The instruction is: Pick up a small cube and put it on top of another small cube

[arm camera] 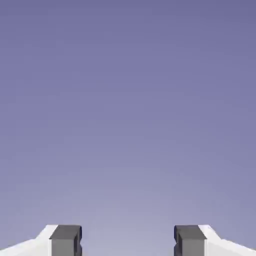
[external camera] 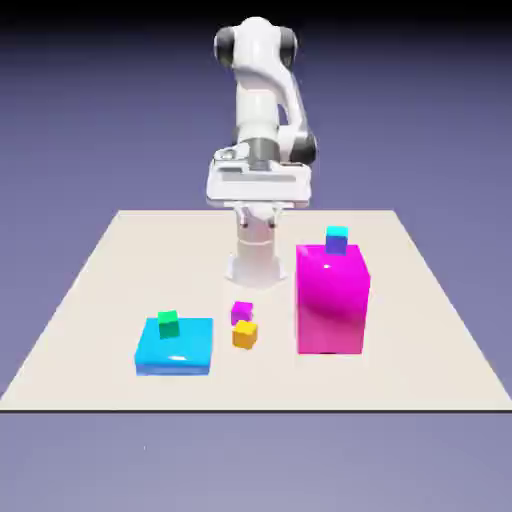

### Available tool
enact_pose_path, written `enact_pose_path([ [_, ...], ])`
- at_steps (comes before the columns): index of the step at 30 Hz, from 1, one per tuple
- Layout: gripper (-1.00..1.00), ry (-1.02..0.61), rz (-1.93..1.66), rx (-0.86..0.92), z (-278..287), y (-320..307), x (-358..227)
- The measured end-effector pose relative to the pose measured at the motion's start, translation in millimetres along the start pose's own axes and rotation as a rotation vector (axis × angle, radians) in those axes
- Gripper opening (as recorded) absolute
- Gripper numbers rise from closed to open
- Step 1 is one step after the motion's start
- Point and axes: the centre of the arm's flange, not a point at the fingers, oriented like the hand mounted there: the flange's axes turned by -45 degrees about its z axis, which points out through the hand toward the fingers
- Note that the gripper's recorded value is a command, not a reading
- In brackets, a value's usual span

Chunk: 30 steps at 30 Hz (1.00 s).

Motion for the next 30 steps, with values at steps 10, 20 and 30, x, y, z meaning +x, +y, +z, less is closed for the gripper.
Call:
enact_pose_path([
  [10,0.00,-0.351,-0.498,0.116,85,0,-94],
  [20,0.00,-0.655,-0.977,0.390,133,-2,-206],
  [30,0.00,-0.692,-1.039,0.438,176,-4,-258],
])
